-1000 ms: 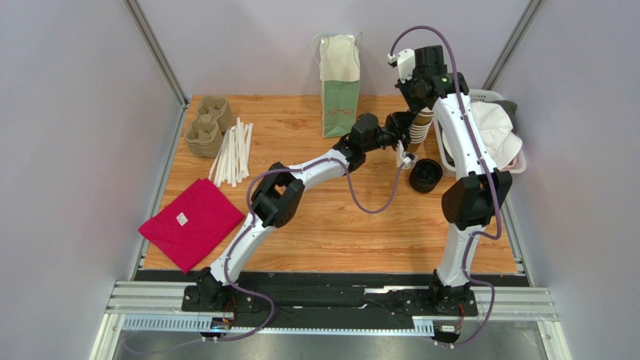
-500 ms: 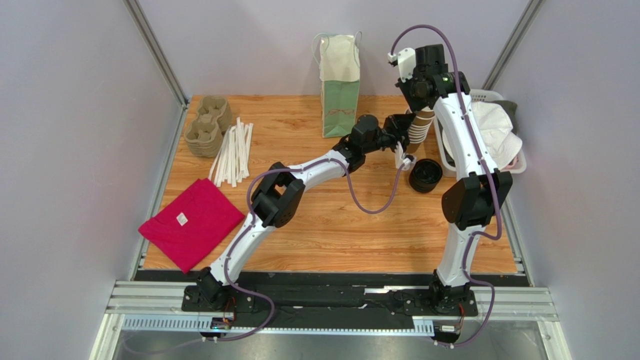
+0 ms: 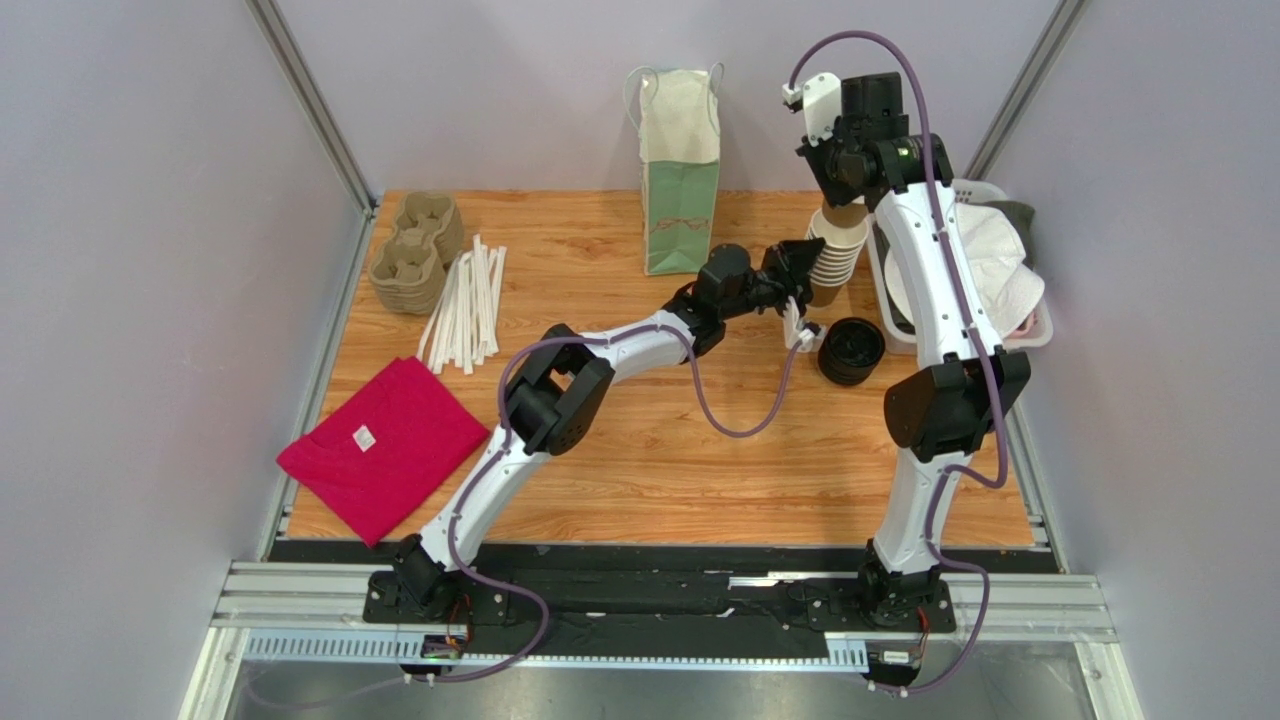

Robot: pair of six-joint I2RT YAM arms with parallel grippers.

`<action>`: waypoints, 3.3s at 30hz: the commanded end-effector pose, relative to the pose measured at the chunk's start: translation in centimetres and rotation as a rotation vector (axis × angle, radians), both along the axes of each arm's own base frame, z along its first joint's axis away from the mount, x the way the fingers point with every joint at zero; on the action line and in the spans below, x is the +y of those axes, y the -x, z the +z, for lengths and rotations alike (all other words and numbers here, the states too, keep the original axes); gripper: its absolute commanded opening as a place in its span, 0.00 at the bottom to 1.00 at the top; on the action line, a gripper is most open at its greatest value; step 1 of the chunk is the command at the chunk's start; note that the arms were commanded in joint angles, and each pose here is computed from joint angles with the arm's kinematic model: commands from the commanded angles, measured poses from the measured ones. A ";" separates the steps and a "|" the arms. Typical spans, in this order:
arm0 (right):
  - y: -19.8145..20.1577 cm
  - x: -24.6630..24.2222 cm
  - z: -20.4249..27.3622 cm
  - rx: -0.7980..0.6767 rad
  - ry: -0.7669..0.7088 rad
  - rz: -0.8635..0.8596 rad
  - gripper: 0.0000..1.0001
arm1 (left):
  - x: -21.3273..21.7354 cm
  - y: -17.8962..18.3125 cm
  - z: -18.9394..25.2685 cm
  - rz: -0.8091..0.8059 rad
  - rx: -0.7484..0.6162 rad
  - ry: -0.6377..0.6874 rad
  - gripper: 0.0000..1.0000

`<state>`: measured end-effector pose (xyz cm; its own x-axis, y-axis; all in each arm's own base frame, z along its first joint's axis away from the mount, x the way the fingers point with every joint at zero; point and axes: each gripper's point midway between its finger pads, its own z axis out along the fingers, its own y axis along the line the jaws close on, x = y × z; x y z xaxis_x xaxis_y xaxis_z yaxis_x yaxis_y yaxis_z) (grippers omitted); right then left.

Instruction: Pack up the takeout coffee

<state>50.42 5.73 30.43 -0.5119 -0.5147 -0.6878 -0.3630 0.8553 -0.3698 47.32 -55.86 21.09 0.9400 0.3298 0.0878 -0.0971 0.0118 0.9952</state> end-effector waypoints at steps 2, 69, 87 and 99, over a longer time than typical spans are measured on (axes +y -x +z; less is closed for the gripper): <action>1.0 -0.2 6.7 -0.173 -0.039 -0.013 0.00 | 0.7 2.5 6.6 -0.061 -0.105 0.092 0.28; 26.4 27.0 -15.9 0.237 0.002 0.554 0.00 | 42.2 26.4 9.2 0.551 1.903 1.025 0.97; 28.4 27.9 -18.0 0.260 0.015 0.594 0.00 | 42.5 25.6 6.9 0.599 1.934 1.078 0.99; 28.9 28.0 -18.6 0.285 0.024 0.607 0.00 | 42.5 25.8 6.6 0.603 1.935 1.079 0.99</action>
<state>21.35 32.88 11.60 -0.2846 -0.8036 -0.5227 -0.8694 0.4461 -0.2124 21.21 -13.44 26.96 -0.5473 -0.1804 -0.8173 0.4423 0.7667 -0.4654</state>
